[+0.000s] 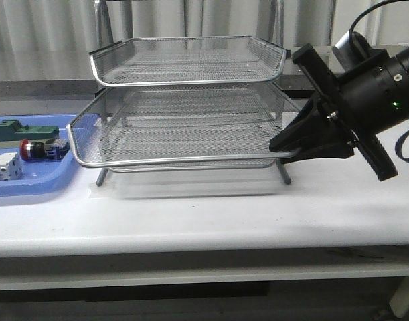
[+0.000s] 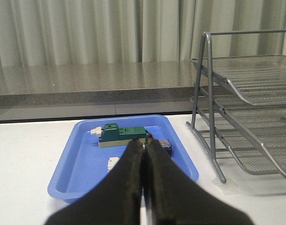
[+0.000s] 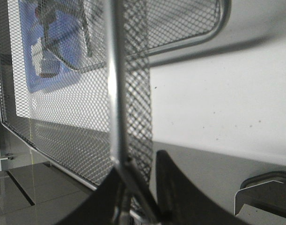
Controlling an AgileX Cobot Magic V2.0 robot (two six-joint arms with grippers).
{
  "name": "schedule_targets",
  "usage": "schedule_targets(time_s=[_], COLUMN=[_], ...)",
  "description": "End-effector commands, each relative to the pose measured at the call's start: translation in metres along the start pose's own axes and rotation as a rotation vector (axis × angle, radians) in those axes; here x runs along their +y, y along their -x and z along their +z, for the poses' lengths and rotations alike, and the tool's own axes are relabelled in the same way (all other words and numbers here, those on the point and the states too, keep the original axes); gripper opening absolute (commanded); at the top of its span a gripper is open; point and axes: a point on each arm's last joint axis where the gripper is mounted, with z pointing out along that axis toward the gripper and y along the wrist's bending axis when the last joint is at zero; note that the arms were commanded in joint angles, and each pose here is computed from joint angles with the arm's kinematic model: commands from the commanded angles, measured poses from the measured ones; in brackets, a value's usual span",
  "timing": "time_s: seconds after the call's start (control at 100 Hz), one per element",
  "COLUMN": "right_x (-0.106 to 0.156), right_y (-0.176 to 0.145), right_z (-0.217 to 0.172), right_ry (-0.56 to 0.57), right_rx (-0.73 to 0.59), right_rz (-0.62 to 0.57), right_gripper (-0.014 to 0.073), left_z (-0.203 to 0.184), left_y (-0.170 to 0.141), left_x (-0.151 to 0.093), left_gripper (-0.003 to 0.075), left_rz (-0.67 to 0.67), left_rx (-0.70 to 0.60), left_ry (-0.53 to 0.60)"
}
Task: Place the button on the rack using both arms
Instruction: 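Pull the middle mesh tray outward toward the robot with the right gripper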
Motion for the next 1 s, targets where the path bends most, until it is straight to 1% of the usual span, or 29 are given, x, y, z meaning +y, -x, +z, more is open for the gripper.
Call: schedule_targets(time_s=[0.0,0.24,0.32,0.37,0.44,0.56,0.66,0.81,0.99], right_x=[0.013,0.01,0.01,0.01,0.011,0.015,0.02,0.028,0.036], right_y=[-0.005,-0.014,-0.014,-0.014,-0.014,-0.014,-0.014,-0.016,-0.024], right_z=[-0.013,-0.015,-0.015,-0.016,-0.017,-0.02,-0.025,-0.035,-0.05], right_ry=[0.025,0.018,0.019,0.019,0.021,0.026,0.035,0.035,-0.009], right_rx=[-0.005,0.006,0.007,0.006,0.003,-0.007,-0.023,-0.042,-0.024], right_rz=[-0.067,-0.062,-0.062,-0.065,-0.074,-0.105,-0.131,-0.183,-0.268], right_gripper=[0.0125,0.0126,0.0147,0.0175,0.0237,0.0372,0.0434,0.0437,0.0437], left_z=[-0.001,-0.001,-0.001,-0.001,-0.001,-0.001,-0.001,-0.001,-0.001], left_y=[-0.009,-0.009,-0.009,-0.009,-0.009,-0.009,-0.009,-0.009,-0.009], left_x=[0.0,0.0,0.0,0.0,0.0,0.0,0.0,0.0,0.0], left_gripper=[-0.0021,-0.0021,-0.0021,-0.0021,-0.0021,-0.0021,-0.0021,-0.0021,-0.0021], left_rz=[-0.017,-0.017,-0.017,-0.017,-0.017,-0.017,-0.017,-0.017,-0.017], left_rx=[-0.064,-0.064,-0.064,-0.064,-0.064,-0.064,-0.064,-0.064,-0.064], left_ry=[0.003,0.003,0.003,0.003,0.003,0.003,0.003,0.003,0.003])
